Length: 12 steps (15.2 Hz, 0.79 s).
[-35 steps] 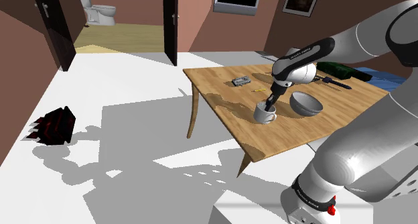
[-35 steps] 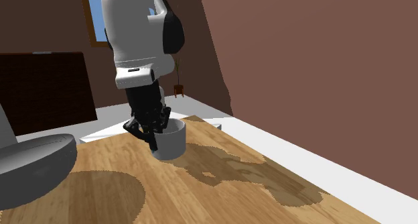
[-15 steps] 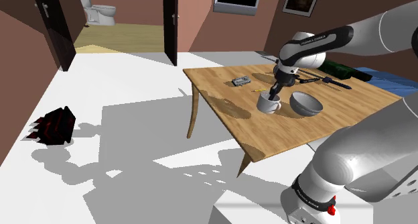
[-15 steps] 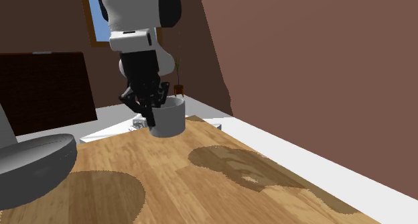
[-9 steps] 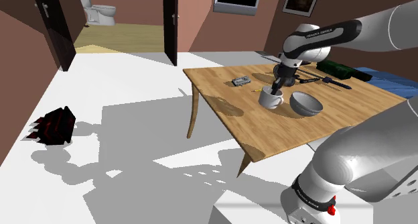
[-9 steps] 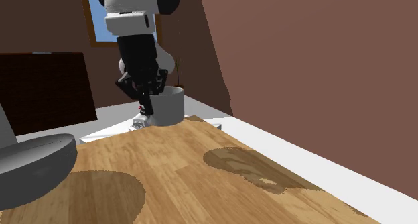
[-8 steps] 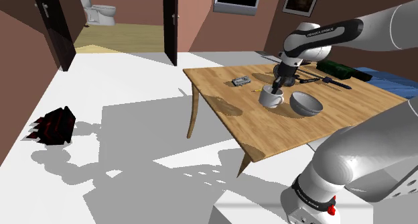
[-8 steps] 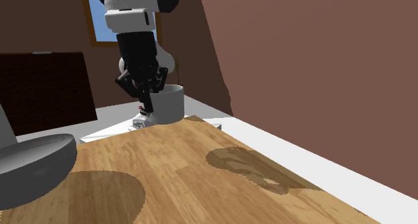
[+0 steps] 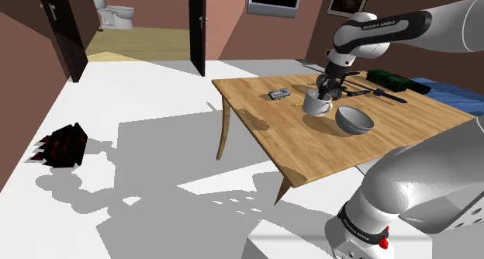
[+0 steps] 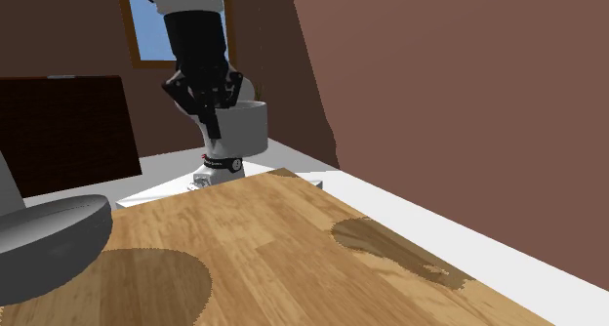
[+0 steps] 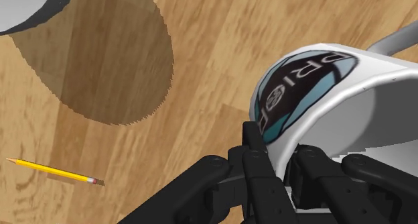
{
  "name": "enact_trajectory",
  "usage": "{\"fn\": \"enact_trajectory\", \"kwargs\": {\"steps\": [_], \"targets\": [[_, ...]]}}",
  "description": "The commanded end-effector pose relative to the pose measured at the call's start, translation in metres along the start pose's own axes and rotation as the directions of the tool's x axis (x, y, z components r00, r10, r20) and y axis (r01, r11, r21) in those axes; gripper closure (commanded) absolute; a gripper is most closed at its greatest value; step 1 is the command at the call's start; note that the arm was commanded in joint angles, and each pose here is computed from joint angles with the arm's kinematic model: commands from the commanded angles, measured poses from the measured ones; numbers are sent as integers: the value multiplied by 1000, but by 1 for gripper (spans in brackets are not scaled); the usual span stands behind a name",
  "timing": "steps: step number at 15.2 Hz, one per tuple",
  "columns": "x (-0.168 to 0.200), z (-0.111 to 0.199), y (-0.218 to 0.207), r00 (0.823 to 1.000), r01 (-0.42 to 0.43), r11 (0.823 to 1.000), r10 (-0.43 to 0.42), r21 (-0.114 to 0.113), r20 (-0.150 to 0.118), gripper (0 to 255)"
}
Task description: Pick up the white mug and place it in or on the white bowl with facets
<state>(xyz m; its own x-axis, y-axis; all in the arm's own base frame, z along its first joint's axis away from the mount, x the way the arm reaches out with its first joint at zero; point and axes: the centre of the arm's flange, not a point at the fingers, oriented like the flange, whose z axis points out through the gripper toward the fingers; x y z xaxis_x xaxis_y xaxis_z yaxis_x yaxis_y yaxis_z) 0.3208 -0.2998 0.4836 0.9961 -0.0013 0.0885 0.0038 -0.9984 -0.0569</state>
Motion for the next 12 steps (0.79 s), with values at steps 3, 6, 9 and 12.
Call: {"fn": "enact_trajectory", "kwargs": {"steps": [3, 6, 9, 12], "targets": [[1, -21, -2, 1000, 0, 1000, 0, 0, 0, 255], [-11, -27, 21, 1000, 0, 1000, 0, 0, 0, 255], [-30, -32, 55, 1000, 0, 1000, 0, 0, 0, 255], [-48, -37, 90, 1000, 0, 1000, 0, 0, 0, 255]]}}
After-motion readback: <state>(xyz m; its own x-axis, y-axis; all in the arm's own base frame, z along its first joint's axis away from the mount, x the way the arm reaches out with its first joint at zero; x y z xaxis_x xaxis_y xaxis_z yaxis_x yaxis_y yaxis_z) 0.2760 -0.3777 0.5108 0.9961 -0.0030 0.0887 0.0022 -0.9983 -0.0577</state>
